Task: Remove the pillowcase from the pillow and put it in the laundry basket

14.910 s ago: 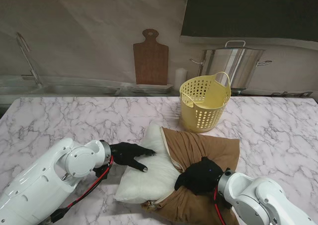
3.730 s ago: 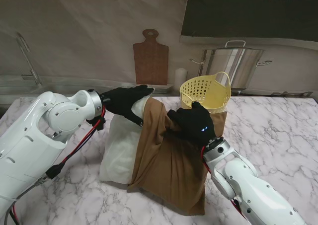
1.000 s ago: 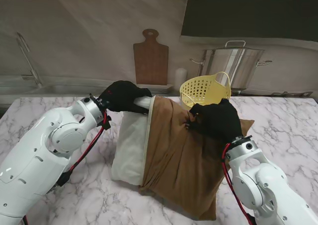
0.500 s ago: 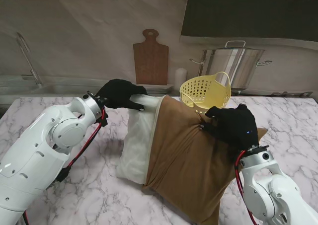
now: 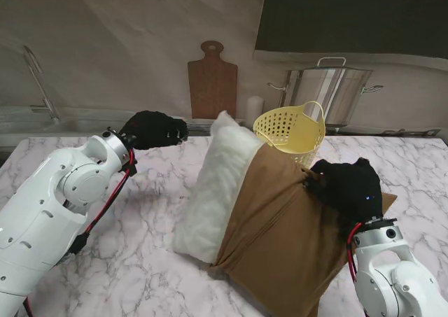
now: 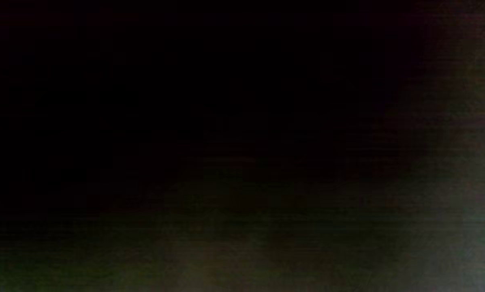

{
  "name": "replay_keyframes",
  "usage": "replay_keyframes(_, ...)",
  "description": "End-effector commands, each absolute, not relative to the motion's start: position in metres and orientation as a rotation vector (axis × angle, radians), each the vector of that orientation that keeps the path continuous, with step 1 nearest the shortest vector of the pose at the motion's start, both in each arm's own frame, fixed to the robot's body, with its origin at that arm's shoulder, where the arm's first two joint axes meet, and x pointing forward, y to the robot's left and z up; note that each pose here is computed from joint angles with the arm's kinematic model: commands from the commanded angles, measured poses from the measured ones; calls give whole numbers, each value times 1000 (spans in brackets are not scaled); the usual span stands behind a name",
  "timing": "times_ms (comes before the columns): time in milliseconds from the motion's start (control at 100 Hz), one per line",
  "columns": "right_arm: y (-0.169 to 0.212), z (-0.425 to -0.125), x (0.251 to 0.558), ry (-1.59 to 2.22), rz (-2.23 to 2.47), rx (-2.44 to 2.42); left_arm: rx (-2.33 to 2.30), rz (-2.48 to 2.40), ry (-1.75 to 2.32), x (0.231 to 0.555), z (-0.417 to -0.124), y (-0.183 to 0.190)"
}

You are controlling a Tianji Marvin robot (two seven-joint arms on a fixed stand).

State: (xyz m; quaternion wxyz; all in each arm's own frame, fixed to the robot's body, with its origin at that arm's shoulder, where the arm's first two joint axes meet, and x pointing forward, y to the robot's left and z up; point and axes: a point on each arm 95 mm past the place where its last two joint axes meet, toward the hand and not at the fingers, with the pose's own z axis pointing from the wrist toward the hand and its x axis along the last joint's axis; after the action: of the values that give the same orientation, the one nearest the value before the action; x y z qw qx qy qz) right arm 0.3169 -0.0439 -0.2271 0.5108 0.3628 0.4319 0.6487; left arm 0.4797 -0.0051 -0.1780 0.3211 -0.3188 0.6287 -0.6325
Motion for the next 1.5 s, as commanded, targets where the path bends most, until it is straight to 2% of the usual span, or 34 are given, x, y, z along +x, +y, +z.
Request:
replay_keyframes(0, -45, -239, 316, 1048, 1563, 917, -870, -1634, 1668, 481, -187, 1)
replay_keyframes(360, -14, -235, 335, 1083, 1703, 841, -880, -1735, 1547, 477, -171, -8)
replay_keyframes(1030, 25, -216, 344, 1072, 1876, 695, -965, -1659, 1868, 478, -141, -36)
replay_keyframes(1490, 25, -212, 348, 1054, 1847, 680, -1016, -1573, 2004, 491, -166, -54)
